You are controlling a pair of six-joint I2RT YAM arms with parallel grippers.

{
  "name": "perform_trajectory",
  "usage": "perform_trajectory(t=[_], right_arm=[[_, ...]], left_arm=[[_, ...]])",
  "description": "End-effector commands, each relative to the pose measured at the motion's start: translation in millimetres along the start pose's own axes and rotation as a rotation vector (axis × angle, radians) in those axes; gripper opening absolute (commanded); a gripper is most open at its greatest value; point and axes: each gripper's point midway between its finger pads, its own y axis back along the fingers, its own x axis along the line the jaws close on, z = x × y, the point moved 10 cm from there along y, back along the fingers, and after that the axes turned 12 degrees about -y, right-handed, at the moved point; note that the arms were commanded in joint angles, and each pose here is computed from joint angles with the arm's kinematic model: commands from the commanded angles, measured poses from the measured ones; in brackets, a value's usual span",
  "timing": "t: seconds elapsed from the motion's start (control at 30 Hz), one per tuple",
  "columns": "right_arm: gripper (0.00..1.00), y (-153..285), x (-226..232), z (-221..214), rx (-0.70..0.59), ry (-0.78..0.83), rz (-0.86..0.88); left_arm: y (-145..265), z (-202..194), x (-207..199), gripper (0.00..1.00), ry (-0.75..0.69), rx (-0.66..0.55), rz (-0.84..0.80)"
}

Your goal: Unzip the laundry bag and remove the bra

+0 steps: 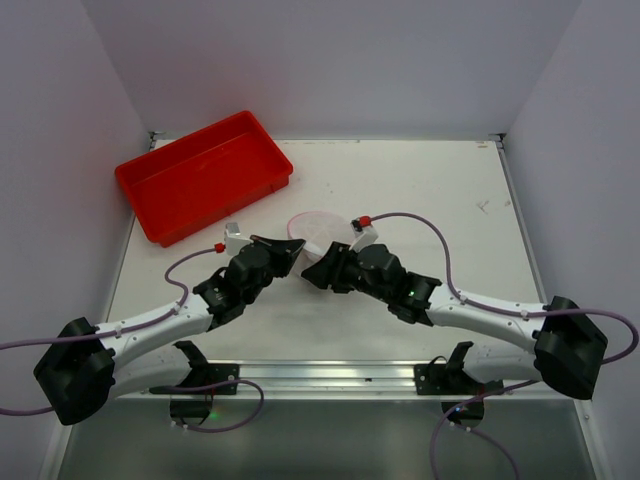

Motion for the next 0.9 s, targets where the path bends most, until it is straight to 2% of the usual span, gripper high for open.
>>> perform_trajectory(t=[0.0,0.87], right_arm=[[0.52,-7,17,9,-0.019,-0.016,0.058],[0.45,-27,5,20,-0.096,-0.015,0.076]], left_arm=[[3,6,-14,0.0,0.003,-0.055,-0.044],[11,9,-14,0.0,0.012,-0.052,-0.057]])
